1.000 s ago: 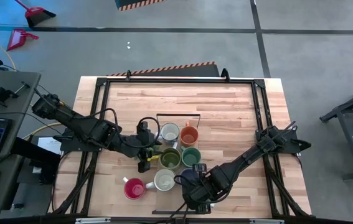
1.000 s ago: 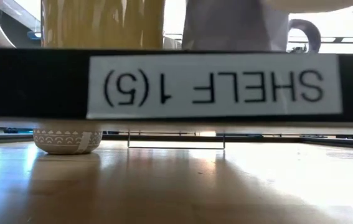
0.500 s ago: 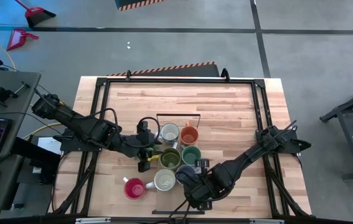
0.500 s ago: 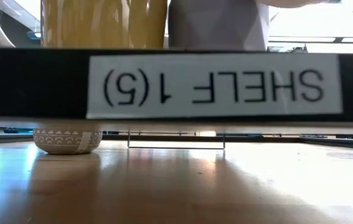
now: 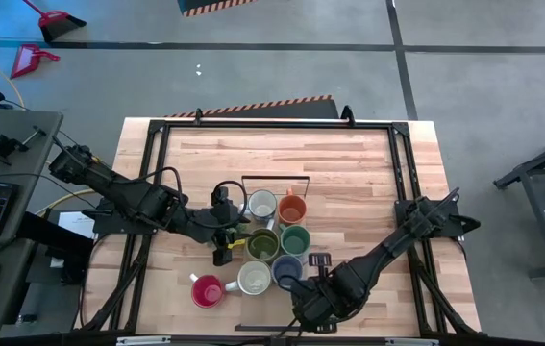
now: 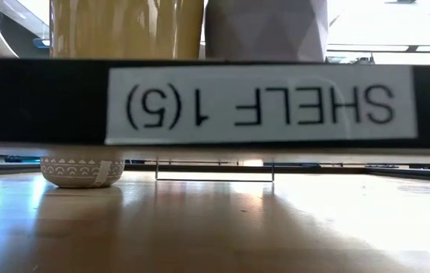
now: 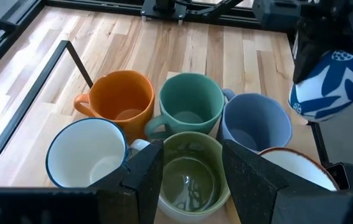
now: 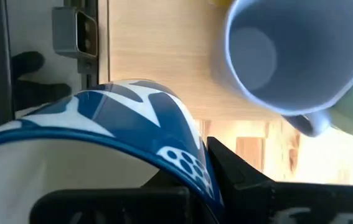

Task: Place coffee mugs
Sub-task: Put the blue patterned mug on the shelf

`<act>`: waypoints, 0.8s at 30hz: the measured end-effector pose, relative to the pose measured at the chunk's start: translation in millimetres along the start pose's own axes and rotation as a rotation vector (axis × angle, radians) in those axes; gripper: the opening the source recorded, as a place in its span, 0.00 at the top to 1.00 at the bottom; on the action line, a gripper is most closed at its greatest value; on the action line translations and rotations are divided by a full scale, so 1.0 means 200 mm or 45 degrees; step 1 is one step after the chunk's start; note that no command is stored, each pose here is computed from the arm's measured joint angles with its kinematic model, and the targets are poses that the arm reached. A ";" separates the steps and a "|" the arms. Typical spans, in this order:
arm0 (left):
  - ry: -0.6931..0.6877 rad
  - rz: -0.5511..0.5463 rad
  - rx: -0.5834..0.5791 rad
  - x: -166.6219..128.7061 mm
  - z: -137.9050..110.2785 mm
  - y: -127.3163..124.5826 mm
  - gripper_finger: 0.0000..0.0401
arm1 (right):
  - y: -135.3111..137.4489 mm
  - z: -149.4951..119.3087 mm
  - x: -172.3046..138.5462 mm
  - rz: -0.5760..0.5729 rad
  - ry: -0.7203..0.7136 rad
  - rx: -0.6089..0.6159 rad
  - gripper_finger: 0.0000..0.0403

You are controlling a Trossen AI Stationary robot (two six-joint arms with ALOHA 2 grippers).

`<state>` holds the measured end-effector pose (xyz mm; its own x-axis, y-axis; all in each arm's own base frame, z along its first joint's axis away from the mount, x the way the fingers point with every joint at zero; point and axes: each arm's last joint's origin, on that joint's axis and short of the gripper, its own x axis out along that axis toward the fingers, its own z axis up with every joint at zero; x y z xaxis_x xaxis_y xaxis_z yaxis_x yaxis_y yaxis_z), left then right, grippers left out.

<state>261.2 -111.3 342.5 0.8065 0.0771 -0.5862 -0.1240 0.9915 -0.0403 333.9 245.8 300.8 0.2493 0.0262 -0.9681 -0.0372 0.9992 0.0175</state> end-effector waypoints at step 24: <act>-0.004 -0.003 -0.004 0.00 0.00 0.00 0.62 | -0.04 0.05 0.15 0.020 -0.051 -0.046 1.00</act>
<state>261.4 -111.4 342.8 0.8085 0.0749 -0.5837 -0.1239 0.9913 -0.0444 351.5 239.0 274.2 0.2871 0.0440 -0.9569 -0.0759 0.9968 0.0230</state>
